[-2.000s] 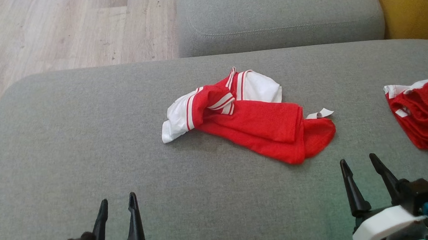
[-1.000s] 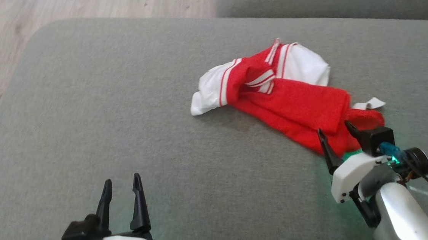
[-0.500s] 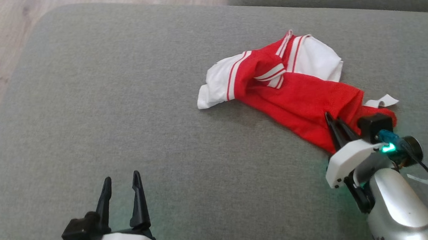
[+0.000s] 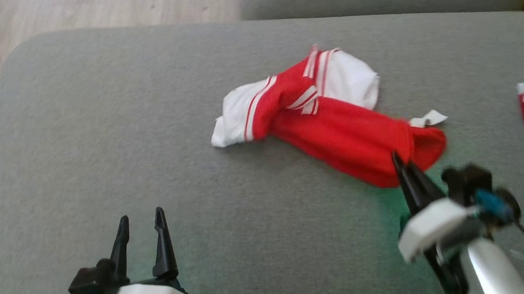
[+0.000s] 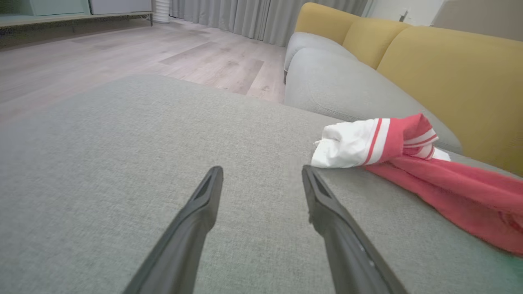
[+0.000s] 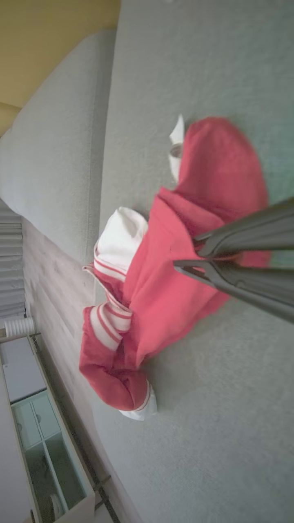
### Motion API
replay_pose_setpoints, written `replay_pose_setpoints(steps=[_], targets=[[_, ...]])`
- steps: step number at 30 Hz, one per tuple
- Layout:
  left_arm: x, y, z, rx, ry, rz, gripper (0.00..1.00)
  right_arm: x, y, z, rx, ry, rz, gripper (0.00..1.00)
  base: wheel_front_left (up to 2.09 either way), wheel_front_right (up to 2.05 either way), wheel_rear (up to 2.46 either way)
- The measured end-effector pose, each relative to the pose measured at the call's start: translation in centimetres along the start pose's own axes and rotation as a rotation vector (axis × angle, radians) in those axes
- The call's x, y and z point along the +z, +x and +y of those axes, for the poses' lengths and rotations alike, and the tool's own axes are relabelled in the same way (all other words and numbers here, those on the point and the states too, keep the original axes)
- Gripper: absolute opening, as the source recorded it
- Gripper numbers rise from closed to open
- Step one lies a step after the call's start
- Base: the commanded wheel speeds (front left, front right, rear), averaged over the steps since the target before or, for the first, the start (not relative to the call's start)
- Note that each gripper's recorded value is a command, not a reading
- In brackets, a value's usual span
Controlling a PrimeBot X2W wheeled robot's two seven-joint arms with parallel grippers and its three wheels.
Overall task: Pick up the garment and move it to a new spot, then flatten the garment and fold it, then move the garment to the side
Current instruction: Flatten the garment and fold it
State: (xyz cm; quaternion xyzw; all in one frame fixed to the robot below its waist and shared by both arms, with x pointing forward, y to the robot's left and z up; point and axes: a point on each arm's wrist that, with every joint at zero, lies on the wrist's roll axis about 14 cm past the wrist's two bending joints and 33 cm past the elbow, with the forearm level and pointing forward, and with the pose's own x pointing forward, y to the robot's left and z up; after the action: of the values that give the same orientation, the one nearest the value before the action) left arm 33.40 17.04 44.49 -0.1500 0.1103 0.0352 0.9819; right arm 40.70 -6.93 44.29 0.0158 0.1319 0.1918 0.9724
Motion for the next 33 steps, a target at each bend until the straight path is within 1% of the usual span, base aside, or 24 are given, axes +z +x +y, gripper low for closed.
replay_pose_setpoints(steps=[6, 11, 17, 21, 22, 23, 24, 30, 33], targets=[[0.2, 0.5, -1.8, -0.059, 0.006, -0.005, 1.0, -1.8, -5.5, -0.6, -0.065, 0.036, 0.081, 0.0, 0.0, 0.0, 0.0], [0.0, 0.7, -2.6, -0.087, 0.008, 0.001, 1.0, -4.0, -8.9, -1.1, -0.114, 0.064, 0.17, 0.0, 0.0, 0.0, 0.0], [0.2, 0.5, -2.4, -0.081, 0.01, -0.003, 1.0, -6.0, -9.8, -2.1, -0.152, 0.082, 0.227, 0.0, 0.0, 0.0, 0.0], [0.5, 0.2, -2.1, -0.074, 0.014, -0.017, 1.0, -7.2, -10.1, -2.4, -0.161, 0.092, 0.237, 0.0, 0.0, 0.0, 0.0], [0.6, 0.0, -2.0, -0.073, 0.016, -0.019, 1.0, -7.3, -10.2, -2.4, -0.164, 0.091, 0.233, 0.49, 0.0, 0.0, 0.0], [0.6, -0.1, -1.9, -0.071, 0.017, -0.021, 1.0, -7.3, -10.2, -2.5, -0.167, 0.084, 0.226, 0.92, 0.0, 0.0, 0.0], [0.7, -0.2, -1.9, -0.071, 0.017, -0.024, 1.0, -7.2, -10.3, -2.6, -0.17, 0.083, 0.215, 1.0, 0.0, 0.0, 0.0], [0.6, -1.0, -2.1, -0.085, 0.025, -0.024, 1.0, -6.3, -10.9, -3.6, -0.207, 0.065, 0.172, 1.0, 0.0, 0.0, 0.0], [0.4, -0.9, -2.6, -0.109, 0.044, -0.007, 1.0, -5.0, -11.3, -4.7, -0.243, 0.048, 0.127, 1.0, 0.0, 0.0, 0.0]])
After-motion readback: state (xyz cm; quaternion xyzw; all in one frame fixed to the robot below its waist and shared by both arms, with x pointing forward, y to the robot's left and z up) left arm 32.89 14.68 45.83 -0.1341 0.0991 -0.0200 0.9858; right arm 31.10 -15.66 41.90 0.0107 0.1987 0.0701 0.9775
